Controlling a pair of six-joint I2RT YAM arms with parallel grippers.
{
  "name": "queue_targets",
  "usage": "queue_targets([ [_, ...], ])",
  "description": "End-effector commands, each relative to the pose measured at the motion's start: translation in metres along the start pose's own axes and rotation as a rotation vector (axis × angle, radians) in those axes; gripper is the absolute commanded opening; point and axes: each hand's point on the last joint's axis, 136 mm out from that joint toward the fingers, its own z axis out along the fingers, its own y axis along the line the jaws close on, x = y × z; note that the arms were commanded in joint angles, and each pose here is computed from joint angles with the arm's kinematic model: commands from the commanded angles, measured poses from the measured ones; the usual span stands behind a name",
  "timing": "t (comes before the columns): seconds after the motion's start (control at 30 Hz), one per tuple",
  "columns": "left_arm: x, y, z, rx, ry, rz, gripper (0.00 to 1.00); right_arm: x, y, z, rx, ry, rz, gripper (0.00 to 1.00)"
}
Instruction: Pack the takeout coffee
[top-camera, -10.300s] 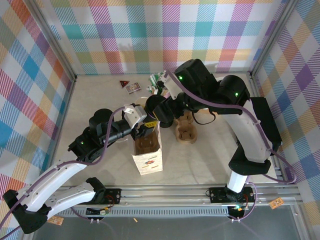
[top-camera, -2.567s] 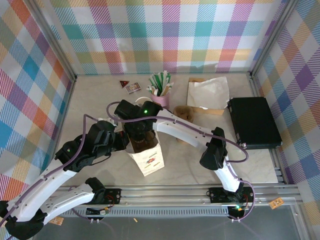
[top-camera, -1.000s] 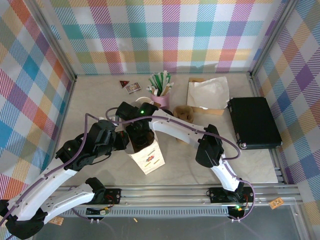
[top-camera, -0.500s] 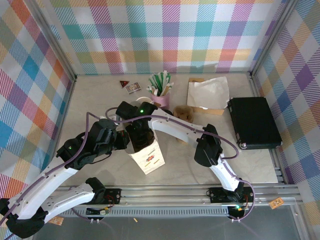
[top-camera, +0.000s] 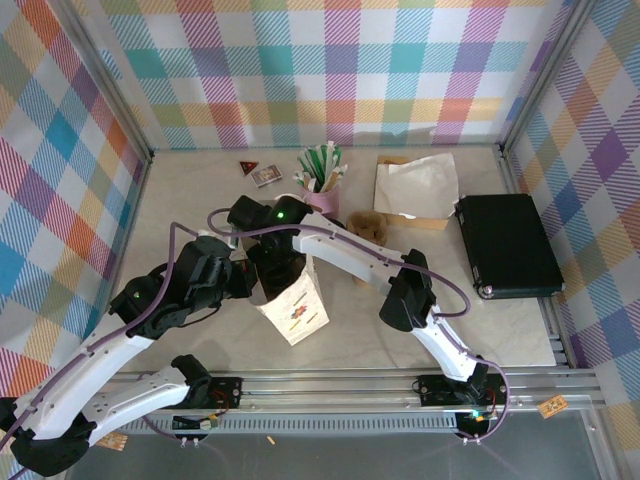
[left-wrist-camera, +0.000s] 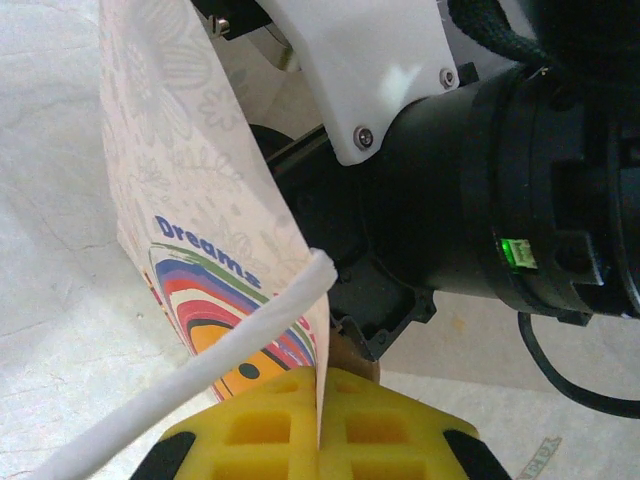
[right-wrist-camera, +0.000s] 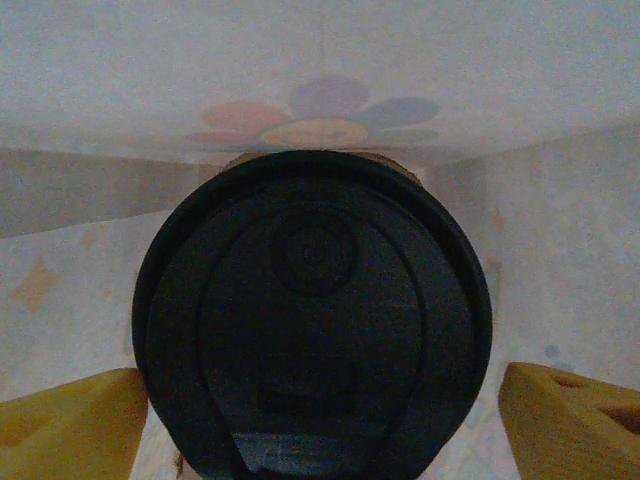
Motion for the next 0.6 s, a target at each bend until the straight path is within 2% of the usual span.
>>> queue_targets([
  [0.0,0.002,0.0,-0.002,-0.008,0.018,0.026,0.0,-0.001,-0.002,-0.013,-0.004,-0.005,0.007,0.91],
  [0.47,0.003,0.002,0.005,-0.053,0.046,0.029,0.0,0.003,0.008,-0.036,-0.065,-0.01,0.014,1.0],
  [0.57,0.002,0.003,0.004,-0.063,0.044,0.024,0.0,0.002,0.009,-0.041,-0.073,-0.02,0.016,0.99],
])
